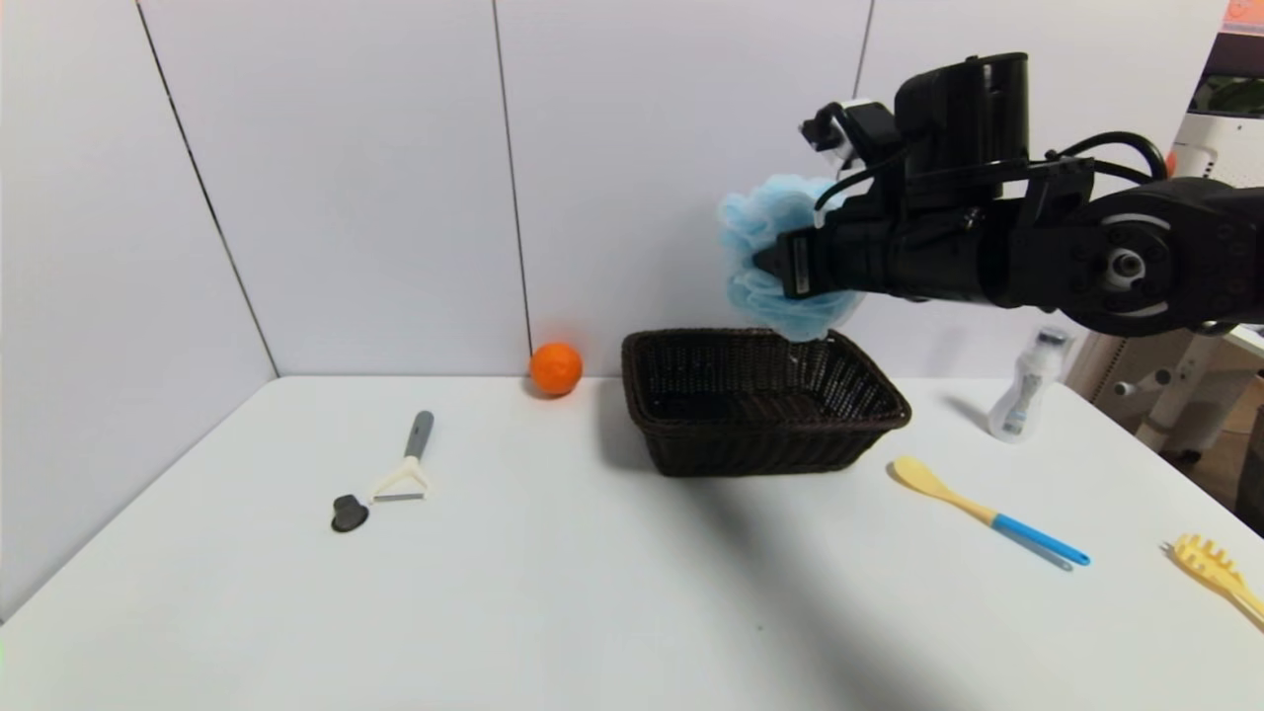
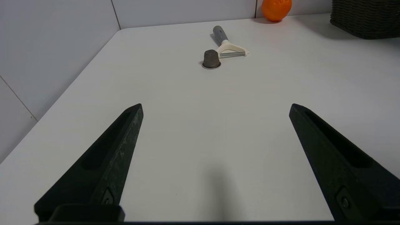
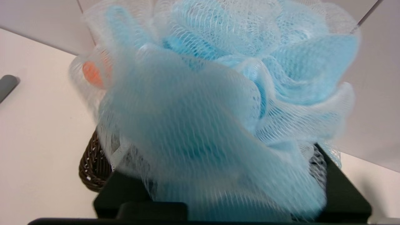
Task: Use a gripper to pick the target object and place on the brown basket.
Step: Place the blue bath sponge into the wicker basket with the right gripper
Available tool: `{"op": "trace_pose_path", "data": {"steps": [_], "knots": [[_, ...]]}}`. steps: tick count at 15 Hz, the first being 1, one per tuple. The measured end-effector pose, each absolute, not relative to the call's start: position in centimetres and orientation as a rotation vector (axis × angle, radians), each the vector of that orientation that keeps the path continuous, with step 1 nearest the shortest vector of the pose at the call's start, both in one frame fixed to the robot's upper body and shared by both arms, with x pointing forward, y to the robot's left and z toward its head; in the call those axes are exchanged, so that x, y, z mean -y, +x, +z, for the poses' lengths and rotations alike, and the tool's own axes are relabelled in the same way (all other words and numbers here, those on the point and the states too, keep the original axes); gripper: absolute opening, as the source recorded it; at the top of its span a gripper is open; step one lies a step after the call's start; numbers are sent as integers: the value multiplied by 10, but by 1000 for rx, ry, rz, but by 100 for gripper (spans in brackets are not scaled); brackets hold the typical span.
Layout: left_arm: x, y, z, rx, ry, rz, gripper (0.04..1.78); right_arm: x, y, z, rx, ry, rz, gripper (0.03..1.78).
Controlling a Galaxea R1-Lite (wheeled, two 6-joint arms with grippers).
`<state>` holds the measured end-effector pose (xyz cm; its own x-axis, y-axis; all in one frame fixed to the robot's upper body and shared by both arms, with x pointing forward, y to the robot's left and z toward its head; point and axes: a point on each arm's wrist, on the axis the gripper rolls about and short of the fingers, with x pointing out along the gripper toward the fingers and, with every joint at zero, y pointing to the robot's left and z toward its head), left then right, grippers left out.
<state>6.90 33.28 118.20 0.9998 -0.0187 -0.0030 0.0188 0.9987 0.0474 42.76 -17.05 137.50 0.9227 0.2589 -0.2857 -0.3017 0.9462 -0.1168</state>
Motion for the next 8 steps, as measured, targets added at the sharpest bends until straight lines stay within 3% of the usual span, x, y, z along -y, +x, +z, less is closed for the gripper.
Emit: {"op": "trace_pose_path", "data": {"steps": [4,8], "knots": [[-333,69,1182,-3,47,-19,169,174,436,1370,-261,-149,270,133],[-333,69,1182,-3,47,-19,169,179,437,1367,-271,-148,260,148]]}}
